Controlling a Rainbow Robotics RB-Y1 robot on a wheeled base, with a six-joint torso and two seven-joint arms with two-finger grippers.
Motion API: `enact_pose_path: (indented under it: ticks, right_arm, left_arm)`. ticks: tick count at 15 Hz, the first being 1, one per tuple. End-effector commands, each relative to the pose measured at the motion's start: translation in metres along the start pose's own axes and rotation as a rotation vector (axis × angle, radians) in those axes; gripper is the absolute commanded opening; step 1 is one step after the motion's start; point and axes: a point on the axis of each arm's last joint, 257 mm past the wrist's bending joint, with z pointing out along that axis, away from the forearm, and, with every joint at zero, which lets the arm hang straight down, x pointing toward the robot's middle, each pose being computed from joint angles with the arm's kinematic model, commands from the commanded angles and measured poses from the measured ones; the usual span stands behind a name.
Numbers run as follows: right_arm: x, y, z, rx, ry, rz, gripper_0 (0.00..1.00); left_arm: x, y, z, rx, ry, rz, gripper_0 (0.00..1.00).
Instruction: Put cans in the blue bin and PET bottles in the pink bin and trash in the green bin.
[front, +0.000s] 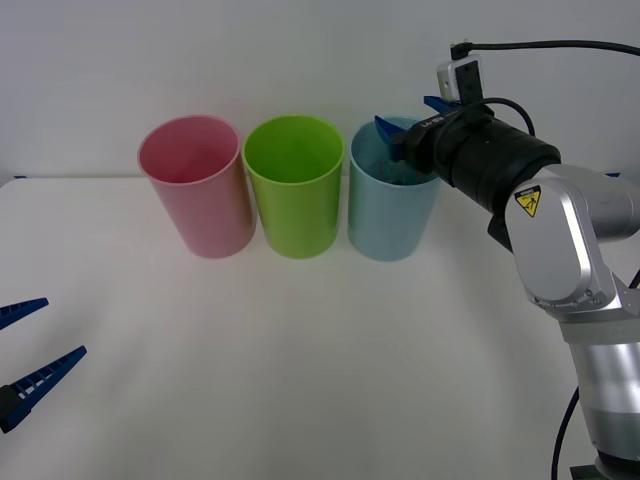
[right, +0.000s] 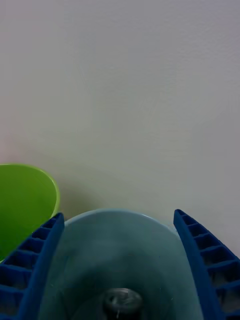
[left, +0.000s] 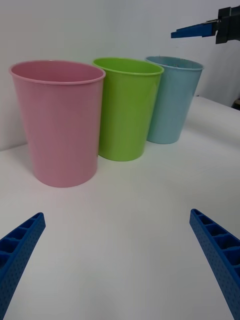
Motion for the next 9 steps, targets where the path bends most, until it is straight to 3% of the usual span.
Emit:
enact_pose_path:
  ticks: [1,5,9]
  right_arm:
    - [0.0,0.0,0.0,-0.001,0.001,-0.002,1.0]
    - [-0.001,0.002,0.0,-0.006,-0.002,0.001,1.0]
    - [-0.033,0.02,-0.012,-0.08,-0.061,0.019,1.0]
  left_arm:
    - [0.0,0.0,0.0,0.0,0.0,0.0,1.0]
    - [0.0,0.0,0.0,0.0,0.0,0.0,1.0]
    - [0.0,0.0,0.0,0.0,0.0,0.0,1.0]
